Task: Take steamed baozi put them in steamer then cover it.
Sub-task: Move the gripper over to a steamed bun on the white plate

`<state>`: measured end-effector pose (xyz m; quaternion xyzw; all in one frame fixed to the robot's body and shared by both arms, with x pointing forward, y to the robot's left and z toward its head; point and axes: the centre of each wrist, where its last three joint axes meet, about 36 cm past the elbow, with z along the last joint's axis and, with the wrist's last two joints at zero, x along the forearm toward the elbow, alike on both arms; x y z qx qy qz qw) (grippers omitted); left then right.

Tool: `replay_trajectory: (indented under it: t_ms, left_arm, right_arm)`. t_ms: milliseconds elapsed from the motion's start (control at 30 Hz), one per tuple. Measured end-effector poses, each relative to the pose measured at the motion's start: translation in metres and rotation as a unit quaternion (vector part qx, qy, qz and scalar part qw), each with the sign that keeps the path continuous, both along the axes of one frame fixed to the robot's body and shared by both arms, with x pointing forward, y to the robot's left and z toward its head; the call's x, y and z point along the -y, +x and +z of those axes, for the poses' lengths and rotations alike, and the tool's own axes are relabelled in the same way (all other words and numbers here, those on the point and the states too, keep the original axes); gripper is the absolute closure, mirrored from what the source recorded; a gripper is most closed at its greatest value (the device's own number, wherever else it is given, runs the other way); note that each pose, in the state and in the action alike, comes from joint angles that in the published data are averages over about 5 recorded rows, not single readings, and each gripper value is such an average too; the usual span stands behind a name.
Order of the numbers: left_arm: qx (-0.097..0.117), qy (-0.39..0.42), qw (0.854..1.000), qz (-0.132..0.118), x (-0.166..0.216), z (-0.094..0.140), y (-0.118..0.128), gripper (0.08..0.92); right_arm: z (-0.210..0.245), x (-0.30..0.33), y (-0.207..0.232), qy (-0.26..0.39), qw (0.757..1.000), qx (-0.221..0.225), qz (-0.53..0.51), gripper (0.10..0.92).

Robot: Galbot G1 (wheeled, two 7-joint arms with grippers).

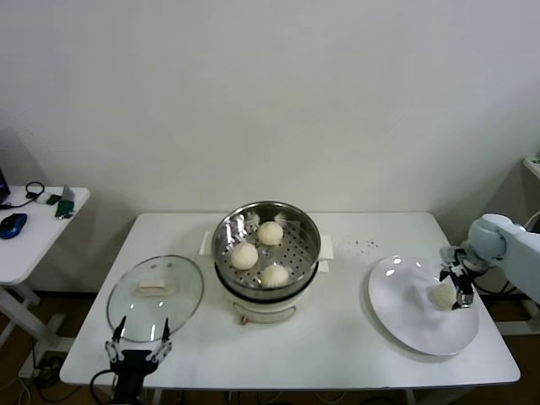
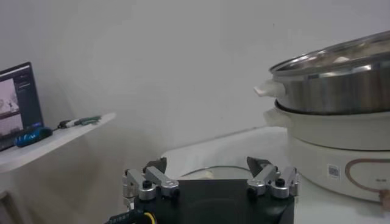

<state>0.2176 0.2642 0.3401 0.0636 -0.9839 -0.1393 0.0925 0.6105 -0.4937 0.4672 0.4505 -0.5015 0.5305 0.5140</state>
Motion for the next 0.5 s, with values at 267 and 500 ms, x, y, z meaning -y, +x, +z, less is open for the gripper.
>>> replay_trajectory:
  t_ms: [267,500]
  left_arm:
    - [-0.001,0.001,1.000,0.001,0.000,0.000,-0.001,0.177]
    - [-0.002,0.002,1.000,0.002,-0.001,-0.001,-0.002,0.177]
  right_arm:
    - [-0.008,0.005,0.001,-0.006,1.000,-0.005,-0.003,0.200]
    - [-0.012,0.006,0.001,-0.005,1.000,-0.008,-0.005,0.222]
